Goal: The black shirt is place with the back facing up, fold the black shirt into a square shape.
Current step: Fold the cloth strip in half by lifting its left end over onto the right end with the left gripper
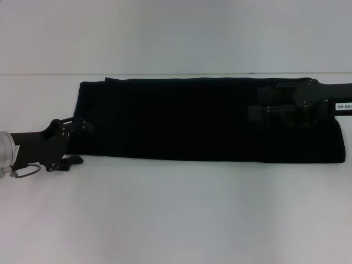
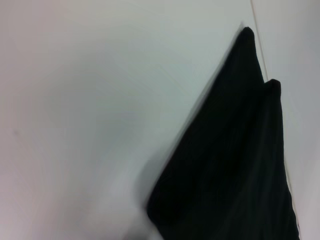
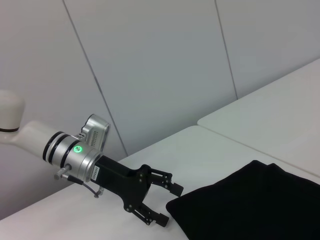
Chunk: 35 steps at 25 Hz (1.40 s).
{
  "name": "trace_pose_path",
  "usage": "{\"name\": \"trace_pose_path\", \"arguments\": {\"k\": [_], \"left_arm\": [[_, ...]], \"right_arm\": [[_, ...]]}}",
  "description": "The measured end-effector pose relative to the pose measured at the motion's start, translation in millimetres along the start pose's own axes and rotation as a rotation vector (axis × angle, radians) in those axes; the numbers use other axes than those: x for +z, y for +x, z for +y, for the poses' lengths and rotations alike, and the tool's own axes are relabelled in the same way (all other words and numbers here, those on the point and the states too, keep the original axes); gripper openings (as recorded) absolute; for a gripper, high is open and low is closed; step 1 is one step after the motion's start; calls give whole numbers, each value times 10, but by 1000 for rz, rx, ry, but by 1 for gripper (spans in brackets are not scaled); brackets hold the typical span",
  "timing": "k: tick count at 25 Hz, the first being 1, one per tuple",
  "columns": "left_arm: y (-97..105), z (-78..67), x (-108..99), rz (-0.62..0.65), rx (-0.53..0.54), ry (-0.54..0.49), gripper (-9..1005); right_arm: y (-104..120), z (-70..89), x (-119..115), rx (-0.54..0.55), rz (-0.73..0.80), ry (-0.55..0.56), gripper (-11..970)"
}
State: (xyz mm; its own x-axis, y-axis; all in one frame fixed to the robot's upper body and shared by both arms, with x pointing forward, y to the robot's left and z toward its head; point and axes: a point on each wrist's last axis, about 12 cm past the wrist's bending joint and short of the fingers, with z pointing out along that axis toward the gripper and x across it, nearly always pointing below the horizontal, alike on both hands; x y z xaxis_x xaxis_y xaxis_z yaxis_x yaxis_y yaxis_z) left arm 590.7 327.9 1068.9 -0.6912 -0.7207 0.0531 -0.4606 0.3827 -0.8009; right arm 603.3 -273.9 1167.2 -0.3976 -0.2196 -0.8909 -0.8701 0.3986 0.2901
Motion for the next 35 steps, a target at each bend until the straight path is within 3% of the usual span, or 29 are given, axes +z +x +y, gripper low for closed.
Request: {"name": "trace_pose_path", "arguments": {"k": [35], "left_arm": [[-17,57,46,-51,-2,-15,919]], "right_arm": [[-40,-16,12,-6,-7,8,797]]}}
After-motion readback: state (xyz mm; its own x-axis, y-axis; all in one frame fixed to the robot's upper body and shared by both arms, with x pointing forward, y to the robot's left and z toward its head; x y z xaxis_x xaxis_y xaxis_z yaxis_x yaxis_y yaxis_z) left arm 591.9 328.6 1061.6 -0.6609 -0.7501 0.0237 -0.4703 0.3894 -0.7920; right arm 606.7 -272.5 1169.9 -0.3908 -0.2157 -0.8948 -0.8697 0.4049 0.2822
